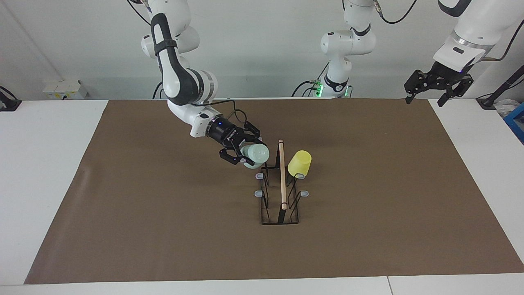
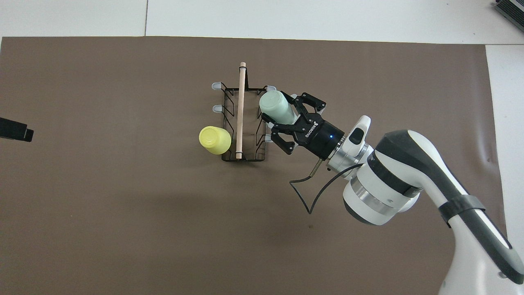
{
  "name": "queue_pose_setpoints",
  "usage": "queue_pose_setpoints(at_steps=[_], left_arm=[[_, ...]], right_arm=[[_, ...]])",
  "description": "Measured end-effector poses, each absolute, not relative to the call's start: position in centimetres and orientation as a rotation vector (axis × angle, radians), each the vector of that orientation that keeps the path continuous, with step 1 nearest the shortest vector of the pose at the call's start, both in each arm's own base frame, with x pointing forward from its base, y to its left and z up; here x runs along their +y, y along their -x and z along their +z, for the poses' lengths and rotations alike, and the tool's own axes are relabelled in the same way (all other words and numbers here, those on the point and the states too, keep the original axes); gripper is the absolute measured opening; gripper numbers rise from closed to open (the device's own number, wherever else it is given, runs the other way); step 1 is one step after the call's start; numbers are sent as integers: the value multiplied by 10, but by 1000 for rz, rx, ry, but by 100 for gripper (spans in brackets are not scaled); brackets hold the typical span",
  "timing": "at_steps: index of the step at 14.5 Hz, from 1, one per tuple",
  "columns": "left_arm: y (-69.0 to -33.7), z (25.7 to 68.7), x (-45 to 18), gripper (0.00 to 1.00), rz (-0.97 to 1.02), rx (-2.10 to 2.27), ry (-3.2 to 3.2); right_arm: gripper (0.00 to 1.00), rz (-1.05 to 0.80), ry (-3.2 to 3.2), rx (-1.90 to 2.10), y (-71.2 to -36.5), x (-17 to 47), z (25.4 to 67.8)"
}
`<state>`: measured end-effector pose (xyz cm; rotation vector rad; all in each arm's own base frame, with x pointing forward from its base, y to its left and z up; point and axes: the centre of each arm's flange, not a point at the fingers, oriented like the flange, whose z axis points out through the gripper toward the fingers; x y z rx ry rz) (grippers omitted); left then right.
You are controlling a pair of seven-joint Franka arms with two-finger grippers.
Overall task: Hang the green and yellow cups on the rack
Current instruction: 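Hang the green cup on a rack peg with the right gripper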
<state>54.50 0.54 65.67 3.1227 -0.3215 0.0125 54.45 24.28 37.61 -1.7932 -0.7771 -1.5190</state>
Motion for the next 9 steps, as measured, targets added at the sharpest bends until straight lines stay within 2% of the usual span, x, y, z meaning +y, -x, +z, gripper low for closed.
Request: queue_pose_setpoints(at_steps=[9], left_arm=[[-545, 657, 5, 100, 12, -322, -3123]], right_arm=[[68, -1537, 1735, -785, -548, 248, 353]])
